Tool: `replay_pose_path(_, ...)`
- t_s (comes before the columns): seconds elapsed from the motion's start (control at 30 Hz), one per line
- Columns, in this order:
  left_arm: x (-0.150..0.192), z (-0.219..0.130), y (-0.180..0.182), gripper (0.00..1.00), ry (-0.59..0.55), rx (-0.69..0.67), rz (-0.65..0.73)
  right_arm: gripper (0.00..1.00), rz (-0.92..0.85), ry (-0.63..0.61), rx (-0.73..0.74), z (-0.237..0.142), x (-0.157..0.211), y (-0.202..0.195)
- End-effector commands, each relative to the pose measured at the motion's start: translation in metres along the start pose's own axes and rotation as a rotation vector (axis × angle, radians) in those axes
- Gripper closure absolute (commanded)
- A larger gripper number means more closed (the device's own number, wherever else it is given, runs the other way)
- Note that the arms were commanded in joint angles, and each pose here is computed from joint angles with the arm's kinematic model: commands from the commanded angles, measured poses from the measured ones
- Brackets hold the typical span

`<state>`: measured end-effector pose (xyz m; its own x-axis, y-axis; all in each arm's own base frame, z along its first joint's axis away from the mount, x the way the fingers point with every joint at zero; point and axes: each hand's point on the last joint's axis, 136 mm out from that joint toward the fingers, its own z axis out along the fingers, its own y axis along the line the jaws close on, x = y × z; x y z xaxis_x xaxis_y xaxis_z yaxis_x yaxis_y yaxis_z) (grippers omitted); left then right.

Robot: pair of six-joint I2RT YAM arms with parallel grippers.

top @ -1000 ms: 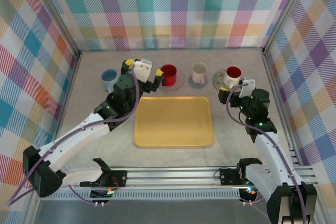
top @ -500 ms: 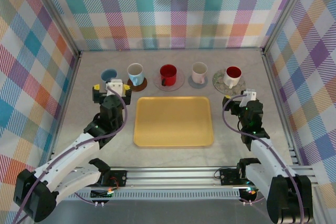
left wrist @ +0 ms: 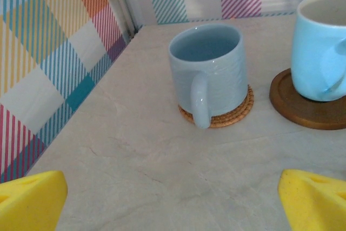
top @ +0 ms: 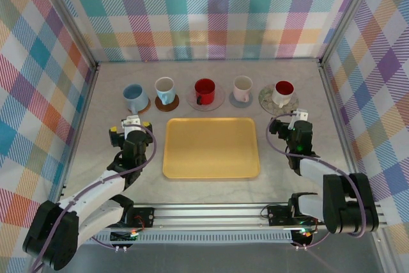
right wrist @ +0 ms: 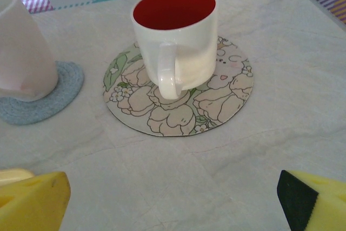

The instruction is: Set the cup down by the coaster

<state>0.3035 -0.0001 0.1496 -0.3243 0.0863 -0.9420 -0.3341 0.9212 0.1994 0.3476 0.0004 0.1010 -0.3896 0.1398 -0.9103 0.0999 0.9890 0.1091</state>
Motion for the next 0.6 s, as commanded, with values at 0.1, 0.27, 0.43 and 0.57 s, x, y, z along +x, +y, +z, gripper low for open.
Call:
replay_pose_path(0.1, 0.0, 0.013, 0.0, 0.0, -0.039, -0.007, -0.11, 0.01, 0.005, -0.072, -0.002, 0.012, -0.025, 0.004)
replay_pose_path(0.27, 0.006, 0.026, -0.007, 0.0, -0.052, 0.015, -0.136, 0.01, -0.032, -0.075, 0.009, 0.019, -0.029, 0.003)
replay_pose_path(0.43, 0.002, 0.042, -0.02, 0.0, -0.072, 0.068, -0.093, 0.01, -0.076, -0.078, -0.013, 0.028, -0.029, 0.009)
replay_pose_path(0.57, 0.0, 0.056, -0.03, 0.0, -0.069, 0.108, -0.085, 0.01, -0.095, -0.068, -0.04, 0.038, -0.024, 0.013)
